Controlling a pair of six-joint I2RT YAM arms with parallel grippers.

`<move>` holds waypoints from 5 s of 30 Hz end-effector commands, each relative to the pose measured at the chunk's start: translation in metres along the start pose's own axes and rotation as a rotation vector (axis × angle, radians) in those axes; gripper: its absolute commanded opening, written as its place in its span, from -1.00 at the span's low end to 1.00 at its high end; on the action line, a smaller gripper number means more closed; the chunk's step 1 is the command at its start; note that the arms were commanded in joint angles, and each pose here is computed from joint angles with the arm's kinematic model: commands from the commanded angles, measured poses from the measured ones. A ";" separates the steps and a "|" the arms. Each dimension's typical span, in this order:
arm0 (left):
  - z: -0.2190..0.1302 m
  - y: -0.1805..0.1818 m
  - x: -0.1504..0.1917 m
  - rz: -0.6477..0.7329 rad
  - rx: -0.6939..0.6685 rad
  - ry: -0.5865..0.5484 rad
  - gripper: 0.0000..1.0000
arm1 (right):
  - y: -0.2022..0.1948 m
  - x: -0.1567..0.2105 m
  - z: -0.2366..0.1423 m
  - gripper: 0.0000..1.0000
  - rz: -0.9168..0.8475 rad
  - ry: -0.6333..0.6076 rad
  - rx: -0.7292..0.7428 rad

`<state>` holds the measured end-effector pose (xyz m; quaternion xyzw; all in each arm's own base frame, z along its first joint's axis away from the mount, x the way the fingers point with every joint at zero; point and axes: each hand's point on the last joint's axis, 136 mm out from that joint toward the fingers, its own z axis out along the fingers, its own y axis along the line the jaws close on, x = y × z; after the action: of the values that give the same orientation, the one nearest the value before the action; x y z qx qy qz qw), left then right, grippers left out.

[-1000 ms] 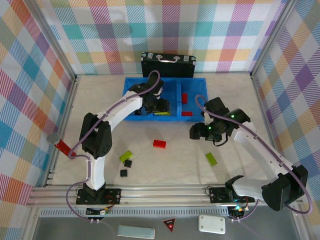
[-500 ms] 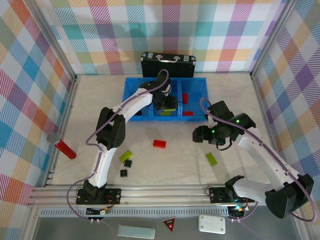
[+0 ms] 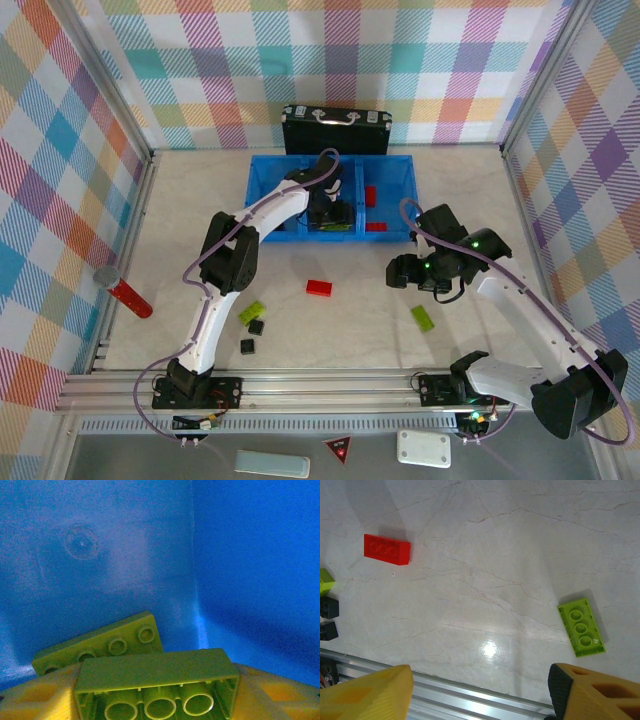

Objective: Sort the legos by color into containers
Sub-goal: Place the lego in the container, then pick up the lego from the center of the table.

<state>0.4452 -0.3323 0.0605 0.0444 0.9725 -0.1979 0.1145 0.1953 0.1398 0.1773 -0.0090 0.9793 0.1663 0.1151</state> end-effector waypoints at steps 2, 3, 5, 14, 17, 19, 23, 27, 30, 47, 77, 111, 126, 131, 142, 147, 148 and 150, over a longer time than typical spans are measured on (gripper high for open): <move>-0.001 0.001 0.002 -0.027 0.008 0.031 0.32 | 0.000 0.004 0.000 0.46 0.008 0.011 0.001; -0.002 0.002 0.002 -0.028 0.008 0.030 0.32 | 0.000 0.005 0.000 0.46 0.009 0.013 0.000; -0.005 0.000 0.000 -0.026 0.011 0.021 0.37 | 0.000 0.005 0.001 0.46 0.010 0.014 0.001; -0.025 -0.008 -0.007 -0.018 0.030 -0.015 0.52 | -0.001 0.004 0.002 0.47 0.010 0.015 0.003; -0.032 -0.009 -0.008 -0.017 0.032 -0.023 0.53 | -0.001 0.005 0.003 0.46 0.011 0.019 0.006; -0.037 -0.010 -0.008 -0.014 0.032 -0.029 0.54 | -0.002 0.005 0.004 0.46 0.010 0.021 0.009; -0.048 -0.011 -0.010 -0.008 0.034 -0.047 0.54 | -0.004 0.005 0.004 0.46 0.009 0.020 0.019; -0.059 -0.012 -0.012 -0.006 0.040 -0.064 0.54 | -0.006 0.005 0.005 0.46 0.008 0.022 0.030; -0.070 -0.016 -0.014 -0.001 0.049 -0.080 0.54 | -0.006 0.005 0.006 0.46 0.006 0.024 0.031; -0.069 -0.005 -0.012 -0.008 0.038 -0.082 0.46 | -0.005 0.005 0.006 0.46 0.007 0.027 0.030; -0.156 0.010 0.009 0.068 -0.057 -0.193 0.21 | 0.012 -0.011 0.024 0.42 -0.002 0.071 -0.005; -0.274 0.198 0.098 -0.014 -0.385 -0.449 0.25 | 0.138 -0.018 0.147 0.49 0.132 -0.018 0.285; -0.271 0.206 0.104 0.032 -0.413 -0.472 0.26 | 0.147 -0.018 0.186 0.65 0.116 0.027 0.309; -0.271 0.206 0.104 0.035 -0.411 -0.471 0.26 | 0.148 -0.017 0.198 0.64 0.096 0.041 0.312; -0.264 0.205 0.104 0.036 -0.397 -0.447 0.25 | 0.144 -0.014 0.206 0.51 0.089 0.053 0.323; -0.264 0.207 0.105 0.034 -0.404 -0.447 0.25 | 0.144 -0.013 0.205 0.44 0.086 0.054 0.321; -0.265 0.207 0.105 0.033 -0.405 -0.447 0.25 | 0.144 -0.013 0.205 0.42 0.085 0.055 0.321; -0.264 0.207 0.105 0.036 -0.406 -0.446 0.25 | 0.144 -0.013 0.204 0.40 0.084 0.055 0.319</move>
<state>0.3137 -0.0392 0.1929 -0.0060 0.9439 -0.0085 0.3299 0.2460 0.3408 0.0381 0.0496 0.9952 0.0115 0.0841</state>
